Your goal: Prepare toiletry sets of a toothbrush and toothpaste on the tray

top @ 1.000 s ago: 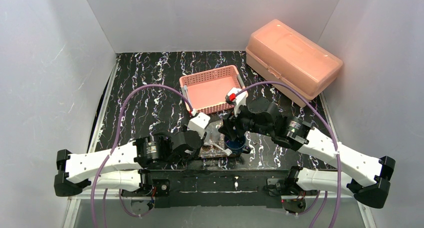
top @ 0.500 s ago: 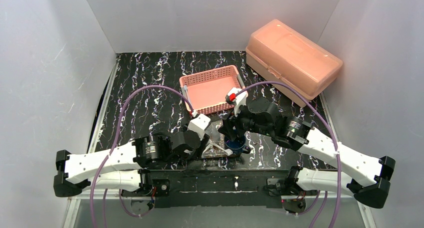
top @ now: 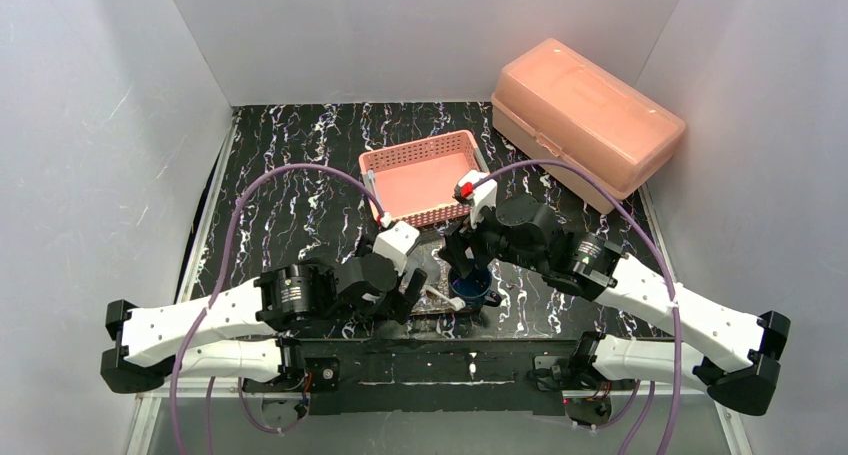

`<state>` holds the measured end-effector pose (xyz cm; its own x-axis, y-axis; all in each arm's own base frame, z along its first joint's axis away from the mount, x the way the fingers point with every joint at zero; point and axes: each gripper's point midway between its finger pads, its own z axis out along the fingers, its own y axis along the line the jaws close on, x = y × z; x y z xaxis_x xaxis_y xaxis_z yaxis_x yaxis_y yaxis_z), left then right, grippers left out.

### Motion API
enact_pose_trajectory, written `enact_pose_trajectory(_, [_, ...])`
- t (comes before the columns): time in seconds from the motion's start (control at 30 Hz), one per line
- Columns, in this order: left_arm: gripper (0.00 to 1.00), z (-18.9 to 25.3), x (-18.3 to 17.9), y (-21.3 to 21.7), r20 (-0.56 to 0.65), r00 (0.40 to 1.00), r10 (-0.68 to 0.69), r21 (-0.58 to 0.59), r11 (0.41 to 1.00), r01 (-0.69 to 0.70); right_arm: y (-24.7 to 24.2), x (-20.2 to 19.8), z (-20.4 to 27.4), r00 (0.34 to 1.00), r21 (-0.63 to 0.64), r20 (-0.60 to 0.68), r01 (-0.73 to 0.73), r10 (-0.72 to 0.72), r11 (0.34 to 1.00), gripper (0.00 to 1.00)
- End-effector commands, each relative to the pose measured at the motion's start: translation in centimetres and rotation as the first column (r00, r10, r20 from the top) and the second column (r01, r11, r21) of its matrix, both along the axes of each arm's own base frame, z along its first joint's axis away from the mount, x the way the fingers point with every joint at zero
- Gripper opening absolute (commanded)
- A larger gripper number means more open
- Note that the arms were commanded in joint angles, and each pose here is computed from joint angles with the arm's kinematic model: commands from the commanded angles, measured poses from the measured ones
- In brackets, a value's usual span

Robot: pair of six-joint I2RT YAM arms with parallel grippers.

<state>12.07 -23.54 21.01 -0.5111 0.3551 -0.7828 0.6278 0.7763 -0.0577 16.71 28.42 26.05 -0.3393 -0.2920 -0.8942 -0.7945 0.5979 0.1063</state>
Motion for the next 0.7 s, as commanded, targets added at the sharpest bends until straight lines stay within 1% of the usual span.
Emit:
enact_pose_trajectory(0.0, [0.81,2.6,1.1,0.7,0.054,0.998,0.037,-0.013,0.999,-0.036,-0.4,2.6,2.1,0.993,0.001,0.076,0.092,-0.092,0.996,0.79])
enact_pose_trajectory(0.17, [0.87,4.1,2.2,1.2,0.055,0.996,0.065,-0.016,0.998,-0.064,-0.1,4.7,2.0,0.988,-0.029,0.078,0.132,-0.13,0.991,0.79])
enact_pose_trajectory(0.2, [0.89,4.3,2.5,1.4,0.054,0.996,0.071,-0.011,0.997,-0.071,-0.2,5.2,2.1,0.987,-0.027,0.078,0.14,-0.138,0.99,0.79])
enact_pose_trajectory(0.3, [0.91,5.0,3.5,2.1,0.055,0.993,0.102,-0.014,0.995,-0.101,-1.0,7.1,1.9,0.983,-0.015,0.051,0.176,-0.175,0.984,0.79])
enact_pose_trajectory(0.5, [0.95,6.5,6.3,4.5,0.073,0.978,0.194,-0.026,0.981,-0.192,-4.8,11.8,1.0,0.953,0.03,-0.038,0.301,-0.3,0.953,0.8])
enact_pose_trajectory(0.6, [0.95,6.8,7.8,6.4,0.078,0.961,0.264,-0.02,0.964,-0.263,-6.9,13.3,1.0,0.931,0.067,-0.072,0.362,-0.357,0.93,0.8])
enact_pose_trajectory(0.67, [0.95,6.9,8.4,7.4,0.073,0.952,0.298,-0.027,0.955,-0.297,-8.8,14.4,1.2,0.905,0.09,-0.086,0.424,-0.417,0.901,0.81])
